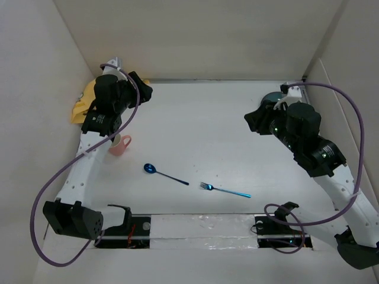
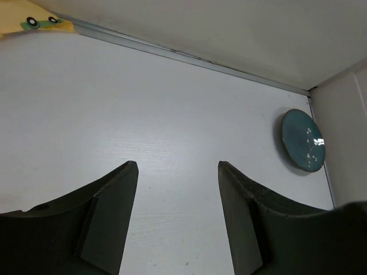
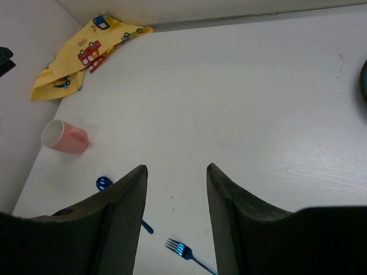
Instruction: Set the dinner table for one person
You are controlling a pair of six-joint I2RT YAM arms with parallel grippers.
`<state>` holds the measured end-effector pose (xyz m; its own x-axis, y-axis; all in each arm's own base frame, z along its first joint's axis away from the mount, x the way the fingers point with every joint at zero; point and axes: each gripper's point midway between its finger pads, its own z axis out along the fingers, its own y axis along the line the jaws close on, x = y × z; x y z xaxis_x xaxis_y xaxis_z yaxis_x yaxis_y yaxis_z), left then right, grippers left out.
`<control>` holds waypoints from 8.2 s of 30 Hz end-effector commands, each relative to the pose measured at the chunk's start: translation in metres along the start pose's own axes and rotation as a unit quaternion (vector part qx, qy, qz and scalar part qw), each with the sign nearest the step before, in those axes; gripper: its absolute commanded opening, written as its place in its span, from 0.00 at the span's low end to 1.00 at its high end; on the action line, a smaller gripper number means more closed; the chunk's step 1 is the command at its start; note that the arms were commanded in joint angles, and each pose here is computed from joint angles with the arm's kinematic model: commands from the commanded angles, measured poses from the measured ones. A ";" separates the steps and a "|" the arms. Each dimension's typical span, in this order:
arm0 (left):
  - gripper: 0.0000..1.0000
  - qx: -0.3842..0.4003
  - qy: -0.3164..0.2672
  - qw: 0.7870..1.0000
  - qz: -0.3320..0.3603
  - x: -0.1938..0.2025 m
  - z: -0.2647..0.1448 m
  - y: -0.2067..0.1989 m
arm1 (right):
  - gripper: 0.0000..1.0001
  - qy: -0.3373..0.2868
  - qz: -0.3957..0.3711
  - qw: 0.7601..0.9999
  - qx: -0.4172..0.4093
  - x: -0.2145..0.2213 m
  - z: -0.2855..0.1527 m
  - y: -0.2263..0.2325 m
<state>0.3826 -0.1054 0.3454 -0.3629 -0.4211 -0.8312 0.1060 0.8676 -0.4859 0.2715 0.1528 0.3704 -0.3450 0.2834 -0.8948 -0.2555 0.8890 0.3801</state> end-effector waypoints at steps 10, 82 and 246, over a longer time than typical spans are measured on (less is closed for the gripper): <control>0.00 -0.162 -0.080 0.982 -0.048 -0.112 0.045 0.090 | 0.00 0.029 -0.022 0.999 -0.025 0.021 0.014 -0.002; 0.00 0.098 0.051 0.992 -0.052 0.037 0.210 0.006 | 0.14 0.111 0.009 0.993 -0.047 0.067 0.153 0.038; 0.00 -0.012 -0.007 0.999 -0.049 -0.070 0.078 -0.023 | 0.00 -0.117 0.048 0.983 0.135 -0.118 0.126 -0.079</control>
<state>0.4453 -0.1006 0.4131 -0.2926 -0.5110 -0.8083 0.0126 0.8431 -0.5376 0.4026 0.0925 0.4228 -0.1375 0.4641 -0.8751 0.0105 0.8841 0.4672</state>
